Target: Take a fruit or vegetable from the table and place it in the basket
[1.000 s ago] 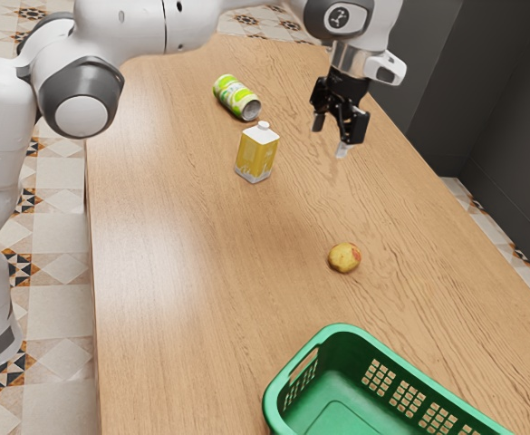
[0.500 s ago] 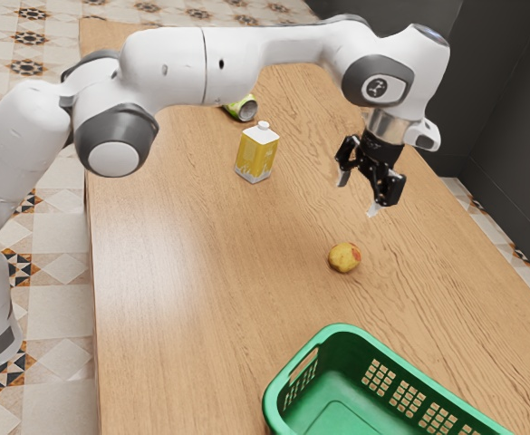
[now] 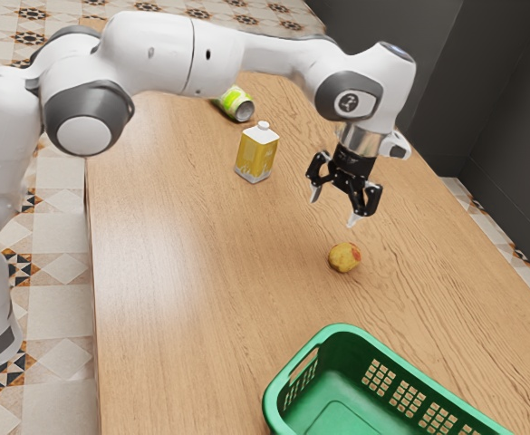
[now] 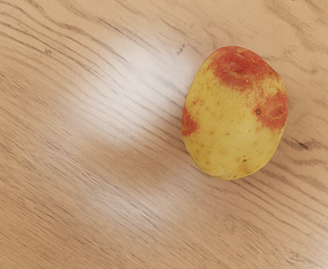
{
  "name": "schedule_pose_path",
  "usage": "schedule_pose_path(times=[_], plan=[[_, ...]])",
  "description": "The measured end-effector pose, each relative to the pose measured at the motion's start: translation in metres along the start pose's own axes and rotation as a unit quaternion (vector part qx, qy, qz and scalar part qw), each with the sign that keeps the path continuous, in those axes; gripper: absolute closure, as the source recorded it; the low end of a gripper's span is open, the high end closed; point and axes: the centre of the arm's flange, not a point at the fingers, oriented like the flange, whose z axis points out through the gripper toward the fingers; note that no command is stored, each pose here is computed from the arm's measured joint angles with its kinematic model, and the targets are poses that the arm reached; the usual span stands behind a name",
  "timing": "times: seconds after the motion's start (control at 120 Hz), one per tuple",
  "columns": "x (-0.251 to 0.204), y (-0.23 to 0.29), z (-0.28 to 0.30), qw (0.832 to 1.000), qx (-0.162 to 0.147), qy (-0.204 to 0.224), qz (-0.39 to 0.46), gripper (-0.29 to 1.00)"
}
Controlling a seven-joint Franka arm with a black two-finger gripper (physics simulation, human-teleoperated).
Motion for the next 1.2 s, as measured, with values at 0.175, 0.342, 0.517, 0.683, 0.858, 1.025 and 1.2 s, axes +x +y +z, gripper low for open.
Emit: schedule_pose_path(times=[0.175, 0.342, 0.517, 0.683, 0.858, 1.025, 1.2], plan=[[0.008, -0.002, 0.025, 0.999, -0.001, 0.009, -0.041, 0.0], [0.009, 0.004, 0.033, 0.998, -0.011, 0.022, -0.064, 0.0], [0.008, 0.015, 0.038, 0.996, -0.021, 0.034, -0.077, 0.0], [0.012, 0.021, 0.057, 0.995, -0.021, 0.035, -0.091, 0.0], [0.014, 0.027, 0.071, 0.994, -0.022, 0.039, -0.098, 0.0], [0.016, 0.028, 0.077, 0.993, -0.024, 0.041, -0.104, 0.0], [0.02, 0.03, 0.079, 0.993, -0.027, 0.054, -0.102, 0.0]])
